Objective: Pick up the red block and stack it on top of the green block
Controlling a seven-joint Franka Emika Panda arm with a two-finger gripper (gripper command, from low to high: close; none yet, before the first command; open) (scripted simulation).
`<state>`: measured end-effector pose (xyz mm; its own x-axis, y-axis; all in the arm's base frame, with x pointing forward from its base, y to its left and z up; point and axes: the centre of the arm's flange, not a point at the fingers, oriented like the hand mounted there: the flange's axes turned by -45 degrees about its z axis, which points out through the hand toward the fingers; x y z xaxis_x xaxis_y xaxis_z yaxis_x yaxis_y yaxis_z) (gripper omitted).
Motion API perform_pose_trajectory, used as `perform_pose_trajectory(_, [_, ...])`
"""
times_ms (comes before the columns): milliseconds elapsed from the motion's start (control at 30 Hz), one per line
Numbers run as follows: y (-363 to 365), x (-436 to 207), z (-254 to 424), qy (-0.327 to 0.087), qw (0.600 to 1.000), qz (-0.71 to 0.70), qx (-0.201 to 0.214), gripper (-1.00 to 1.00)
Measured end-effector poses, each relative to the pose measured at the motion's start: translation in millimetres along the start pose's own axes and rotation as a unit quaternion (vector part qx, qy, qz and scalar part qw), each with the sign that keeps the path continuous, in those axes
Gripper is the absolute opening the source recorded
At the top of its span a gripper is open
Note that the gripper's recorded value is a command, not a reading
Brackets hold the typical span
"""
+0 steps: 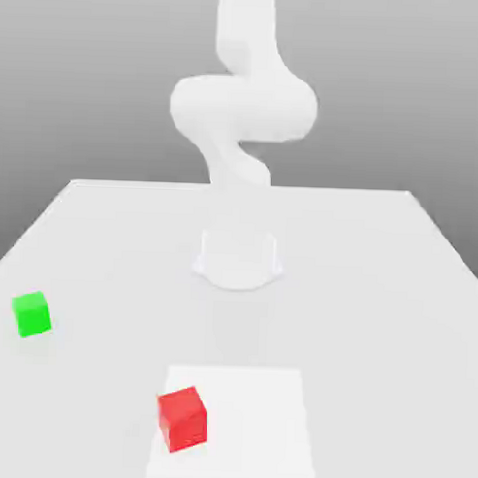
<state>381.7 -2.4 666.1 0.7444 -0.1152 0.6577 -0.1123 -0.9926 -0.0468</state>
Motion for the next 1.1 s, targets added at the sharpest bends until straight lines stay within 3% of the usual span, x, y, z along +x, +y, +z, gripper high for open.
perform_pose_trajectory(367, [38,-81,228,-0.157,0.956,0.226,-0.098,0.0])
perform_pose_trajectory(700, [77,-230,361,-0.277,0.844,0.422,-0.179,0.0])
perform_pose_trajectory(900, [80,-289,413,-0.295,0.82,0.451,-0.19,0.0])
perform_pose_trajectory(933, [80,-297,421,-0.296,0.82,0.451,-0.191,-1.0])
perform_pose_trajectory(1100, [80,-296,421,-0.294,0.821,0.451,-0.19,-1.0])
